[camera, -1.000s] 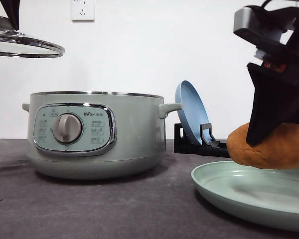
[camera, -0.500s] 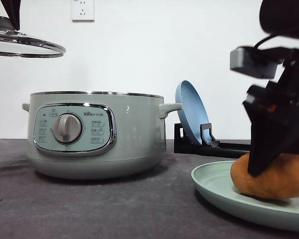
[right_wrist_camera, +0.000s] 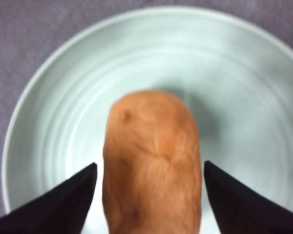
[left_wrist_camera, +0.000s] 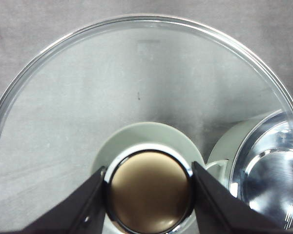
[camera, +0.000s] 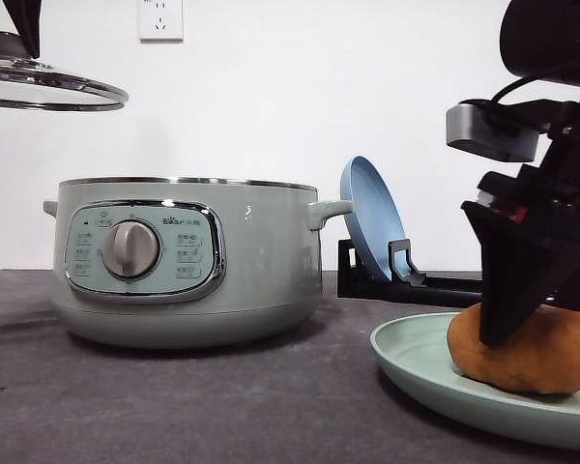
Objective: Transfer potato from steamer to green plate
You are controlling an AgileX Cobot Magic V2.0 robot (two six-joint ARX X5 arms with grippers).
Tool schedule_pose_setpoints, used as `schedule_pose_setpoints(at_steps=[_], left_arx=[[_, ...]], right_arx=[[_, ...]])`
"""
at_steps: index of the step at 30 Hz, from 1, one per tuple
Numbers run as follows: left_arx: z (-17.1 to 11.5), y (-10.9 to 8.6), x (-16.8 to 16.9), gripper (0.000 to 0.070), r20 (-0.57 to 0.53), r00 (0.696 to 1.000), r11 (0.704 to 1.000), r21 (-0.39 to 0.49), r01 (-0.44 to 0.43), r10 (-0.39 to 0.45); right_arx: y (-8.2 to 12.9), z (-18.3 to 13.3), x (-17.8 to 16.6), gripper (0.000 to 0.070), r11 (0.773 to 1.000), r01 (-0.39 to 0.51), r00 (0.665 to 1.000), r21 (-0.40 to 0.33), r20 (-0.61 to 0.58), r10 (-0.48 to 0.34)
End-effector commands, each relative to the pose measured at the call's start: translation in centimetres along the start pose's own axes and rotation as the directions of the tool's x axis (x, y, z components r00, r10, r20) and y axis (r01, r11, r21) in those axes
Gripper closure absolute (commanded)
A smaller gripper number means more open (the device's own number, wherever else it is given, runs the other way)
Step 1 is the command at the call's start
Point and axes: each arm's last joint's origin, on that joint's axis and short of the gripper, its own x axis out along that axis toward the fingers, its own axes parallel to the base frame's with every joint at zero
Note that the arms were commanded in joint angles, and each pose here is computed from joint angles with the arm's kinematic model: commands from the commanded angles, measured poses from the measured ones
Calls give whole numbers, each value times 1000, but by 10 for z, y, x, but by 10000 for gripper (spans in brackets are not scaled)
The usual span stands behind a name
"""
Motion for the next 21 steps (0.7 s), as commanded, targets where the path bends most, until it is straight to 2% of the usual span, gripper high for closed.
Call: schedule_pose_setpoints(at_steps=[1,8,14,18,21], left_arx=[[7,0,-8,690,67,998,1000,-1,-1,1],[7,0,-8,690,63,998,1000,-4,1,0],[7,-1,-7,690,62,998,1000,-5,20,-20],[7,-2,-7,690,62,997,999,-7,43,-42],[7,-2,-7,690,64,997,999,-10,45,-44]], right_arx=[[4,11,-14,192,1000,-4,999,8,45,3],[16,17,-85,152,1000,-13,993,19,114,11],[25,-5,-160,152,998,-36,973,42,230,25],[30,-31,-207,152,995,-68,940,71,339,40],[33,-55,-239,152,991,-104,895,82,442,58]])
